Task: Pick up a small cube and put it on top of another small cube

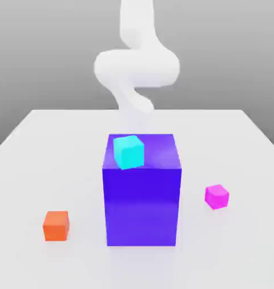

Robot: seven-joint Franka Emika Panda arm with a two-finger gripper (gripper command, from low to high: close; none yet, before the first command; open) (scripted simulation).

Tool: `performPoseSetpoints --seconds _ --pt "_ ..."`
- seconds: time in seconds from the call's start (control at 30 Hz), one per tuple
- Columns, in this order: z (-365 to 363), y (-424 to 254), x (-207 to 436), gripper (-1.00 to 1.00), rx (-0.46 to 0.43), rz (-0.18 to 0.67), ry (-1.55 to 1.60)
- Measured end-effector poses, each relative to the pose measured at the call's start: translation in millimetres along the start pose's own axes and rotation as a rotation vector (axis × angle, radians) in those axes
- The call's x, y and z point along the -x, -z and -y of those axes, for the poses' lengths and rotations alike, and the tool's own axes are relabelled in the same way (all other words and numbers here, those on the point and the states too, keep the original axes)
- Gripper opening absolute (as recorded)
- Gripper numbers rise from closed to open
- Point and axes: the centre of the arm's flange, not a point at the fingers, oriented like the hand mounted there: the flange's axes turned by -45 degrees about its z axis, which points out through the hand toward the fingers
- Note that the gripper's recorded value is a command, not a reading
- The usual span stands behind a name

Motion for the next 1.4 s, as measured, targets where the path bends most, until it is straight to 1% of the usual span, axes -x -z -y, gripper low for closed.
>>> performPoseSetpoints --seconds 0.17,0.37,0.53,0.73,0.83,1.03,1.07,1.27,1.4 --pt "73 -111 46 0.00 -0.134 0.142 0.365" --pt "159 -200 139 0.00 -0.301 0.274 0.794" --pt "215 -242 241 0.00 -0.451 0.365 1.157" --pt "246 -258 375 0.00 -0.644 0.456 1.596" --pt "250 -269 403 0.00 -0.676 0.467 1.662" --pt "252 -302 435 0.00 -0.679 0.469 1.668" --pt "251 -306 439 -1.00 -0.679 0.470 1.668" --pt "251 -308 441 -1.00 -0.680 0.472 1.668" --pt "251 -293 426 -1.00 -0.680 0.471 1.668"
